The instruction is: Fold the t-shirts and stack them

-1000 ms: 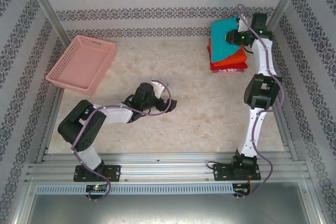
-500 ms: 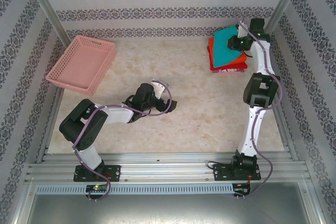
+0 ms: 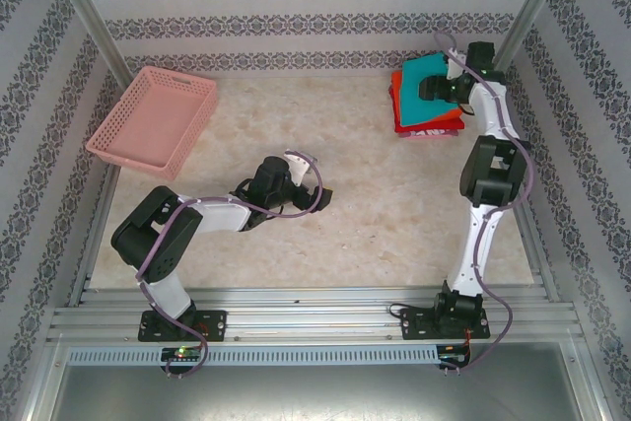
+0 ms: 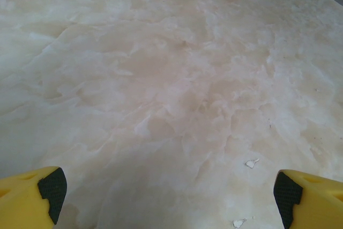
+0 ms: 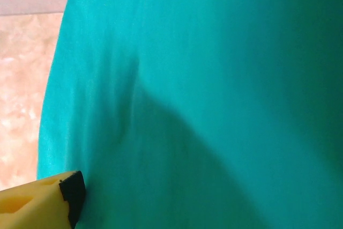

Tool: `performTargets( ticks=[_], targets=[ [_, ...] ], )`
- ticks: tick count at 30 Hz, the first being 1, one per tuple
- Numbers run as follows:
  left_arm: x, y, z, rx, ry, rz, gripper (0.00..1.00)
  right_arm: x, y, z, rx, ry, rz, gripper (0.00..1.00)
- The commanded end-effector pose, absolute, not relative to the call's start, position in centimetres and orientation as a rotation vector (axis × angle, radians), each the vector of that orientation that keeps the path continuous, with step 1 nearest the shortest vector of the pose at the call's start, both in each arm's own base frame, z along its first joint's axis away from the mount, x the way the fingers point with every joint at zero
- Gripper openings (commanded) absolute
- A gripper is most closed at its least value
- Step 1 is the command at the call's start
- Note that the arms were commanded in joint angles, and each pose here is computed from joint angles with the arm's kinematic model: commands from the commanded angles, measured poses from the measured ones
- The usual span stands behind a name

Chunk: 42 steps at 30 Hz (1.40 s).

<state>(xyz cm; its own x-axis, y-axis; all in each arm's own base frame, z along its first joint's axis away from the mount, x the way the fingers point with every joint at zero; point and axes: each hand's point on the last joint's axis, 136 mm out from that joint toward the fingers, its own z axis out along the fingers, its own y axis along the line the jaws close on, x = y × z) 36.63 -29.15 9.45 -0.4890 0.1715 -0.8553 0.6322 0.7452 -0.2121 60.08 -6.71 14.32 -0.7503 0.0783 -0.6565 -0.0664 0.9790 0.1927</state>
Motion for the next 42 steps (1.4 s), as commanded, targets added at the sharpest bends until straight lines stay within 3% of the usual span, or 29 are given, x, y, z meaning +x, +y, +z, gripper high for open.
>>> performTargets(
  ticks=[1,8,13,17,28,30,42],
  targets=[
    [36.3,-29.8,9.7,0.605,2.016,-0.687,1.0,59.8,-8.9,20.2,0.077,2.243,0.115,0.86],
    [36.1,-29.8,9.3,0.603,2.017,-0.701,1.0,57.8,-7.9,21.7,0.077,2.19,0.062,0.84],
    [36.2,-30.0,9.2,0.597,2.015,-0.716,1.0,58.7,-6.4,20.6,0.025,2.205,0.047,0.65],
    [36.2,-30.2,8.9,0.595,2.022,-0.731,1.0,60.5,-6.4,19.2,0.022,2.225,0.031,0.62],
    [36.2,-30.1,8.6,0.584,2.034,-0.728,1.0,65.1,-7.5,12.7,-0.043,2.376,-0.007,0.85],
    [36.2,-30.1,8.5,0.586,2.038,-0.725,1.0,65.1,-7.2,11.5,-0.074,2.401,0.0,0.95],
    [36.3,-30.3,9.0,0.591,2.023,-0.735,1.0,61.4,-6.5,8.2,-0.203,2.537,-0.095,0.98]
  ],
)
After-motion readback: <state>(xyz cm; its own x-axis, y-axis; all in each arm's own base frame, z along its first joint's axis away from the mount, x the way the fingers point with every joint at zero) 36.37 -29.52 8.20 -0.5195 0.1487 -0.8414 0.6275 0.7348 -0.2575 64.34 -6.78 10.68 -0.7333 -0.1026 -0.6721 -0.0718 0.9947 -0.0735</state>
